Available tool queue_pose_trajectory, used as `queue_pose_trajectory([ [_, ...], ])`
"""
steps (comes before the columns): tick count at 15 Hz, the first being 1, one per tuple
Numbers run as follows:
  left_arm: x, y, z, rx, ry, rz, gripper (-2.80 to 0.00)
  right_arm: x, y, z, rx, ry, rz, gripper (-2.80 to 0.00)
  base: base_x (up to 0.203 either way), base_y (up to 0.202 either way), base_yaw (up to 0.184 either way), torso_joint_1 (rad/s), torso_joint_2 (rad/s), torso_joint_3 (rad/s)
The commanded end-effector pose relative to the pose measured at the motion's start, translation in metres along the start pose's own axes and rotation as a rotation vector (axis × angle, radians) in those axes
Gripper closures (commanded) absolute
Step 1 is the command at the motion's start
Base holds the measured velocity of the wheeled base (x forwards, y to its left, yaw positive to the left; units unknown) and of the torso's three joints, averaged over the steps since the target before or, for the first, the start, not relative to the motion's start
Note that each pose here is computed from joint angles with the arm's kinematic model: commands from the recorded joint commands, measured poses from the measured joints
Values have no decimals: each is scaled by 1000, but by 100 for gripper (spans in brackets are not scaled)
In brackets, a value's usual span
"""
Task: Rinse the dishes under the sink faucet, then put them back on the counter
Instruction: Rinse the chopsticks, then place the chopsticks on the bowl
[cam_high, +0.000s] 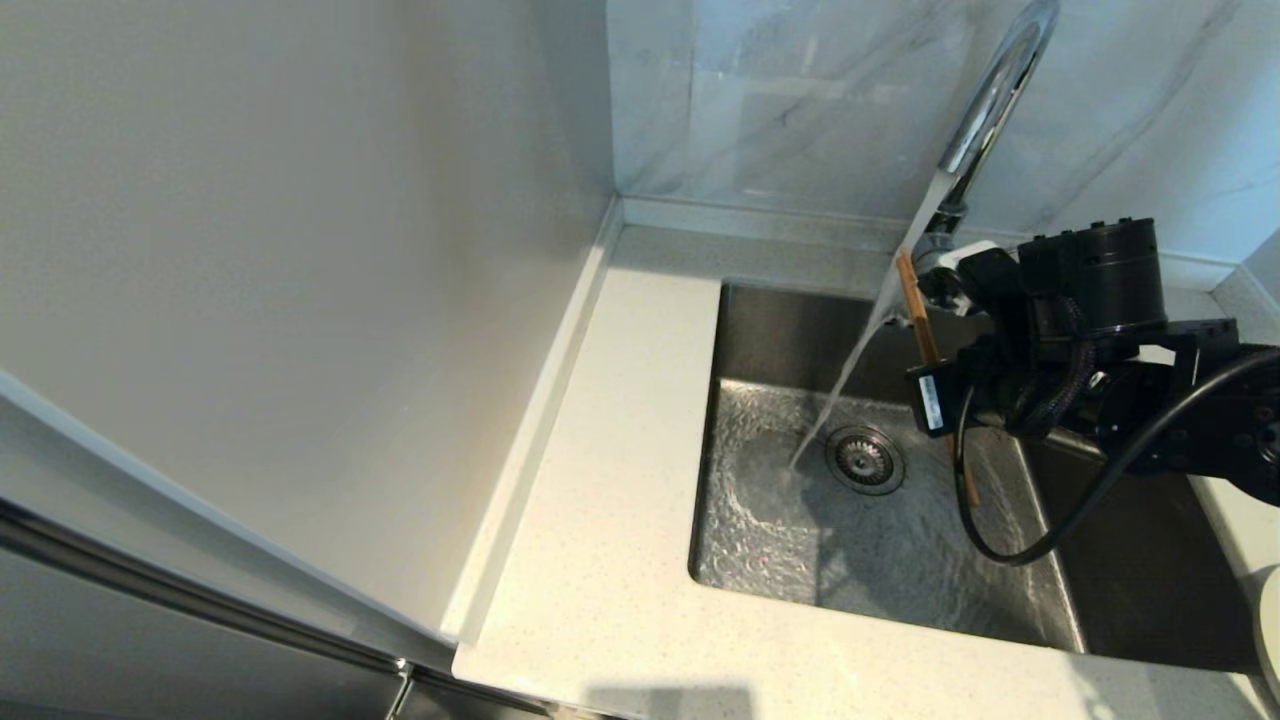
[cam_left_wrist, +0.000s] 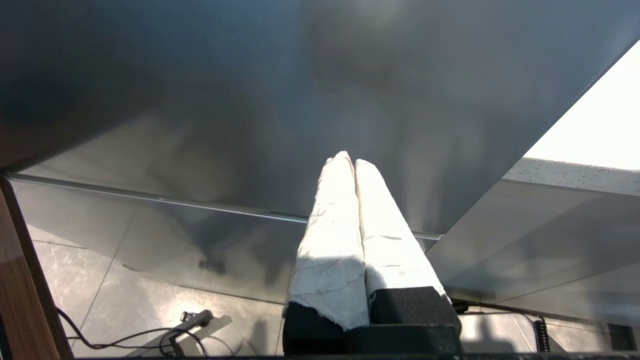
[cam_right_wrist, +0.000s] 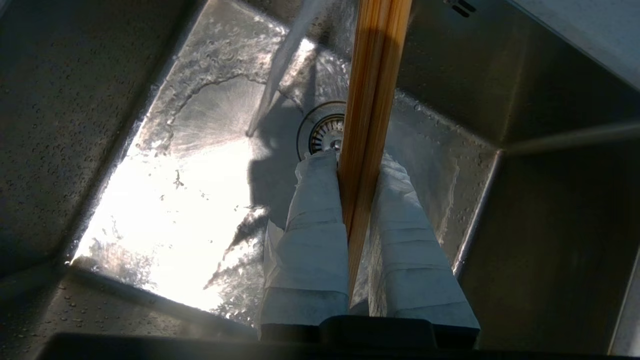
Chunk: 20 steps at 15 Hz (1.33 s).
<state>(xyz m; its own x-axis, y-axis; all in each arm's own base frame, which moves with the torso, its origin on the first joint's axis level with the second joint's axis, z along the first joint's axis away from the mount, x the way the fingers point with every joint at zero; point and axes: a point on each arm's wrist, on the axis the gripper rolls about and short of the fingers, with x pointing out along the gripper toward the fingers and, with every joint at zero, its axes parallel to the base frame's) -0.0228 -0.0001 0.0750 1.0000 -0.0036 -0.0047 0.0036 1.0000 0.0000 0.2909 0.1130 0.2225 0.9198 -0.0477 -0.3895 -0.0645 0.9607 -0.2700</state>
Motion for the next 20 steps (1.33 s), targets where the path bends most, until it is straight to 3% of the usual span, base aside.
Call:
queue_pose_trajectory([
  [1,0,0,0,0,0,1,0,3,2,-1,-3,6,0,0,0,0,0,0,0,0],
  [7,0,0,0,0,0,-1,0,0,-1,-4,30,15,-24,0,0,0,0,0,0,0],
  [12,0,0,0,0,0,0,0,-26,-52,-10,116,4,-147,0,0,0,0,0,0,0],
  [14,0,0,0,0,0,0,0,-52,-81,-7,204,-32,-217,0,0,0,0,0,0,0],
  [17,0,0,0,0,0,0,0,-100,-119,2,427,-139,-327,0,0,0,0,0,0,0],
  [20,0,0,0,0,0,1,0,-92,-108,-51,421,33,-318,0,0,0,0,0,0,0],
])
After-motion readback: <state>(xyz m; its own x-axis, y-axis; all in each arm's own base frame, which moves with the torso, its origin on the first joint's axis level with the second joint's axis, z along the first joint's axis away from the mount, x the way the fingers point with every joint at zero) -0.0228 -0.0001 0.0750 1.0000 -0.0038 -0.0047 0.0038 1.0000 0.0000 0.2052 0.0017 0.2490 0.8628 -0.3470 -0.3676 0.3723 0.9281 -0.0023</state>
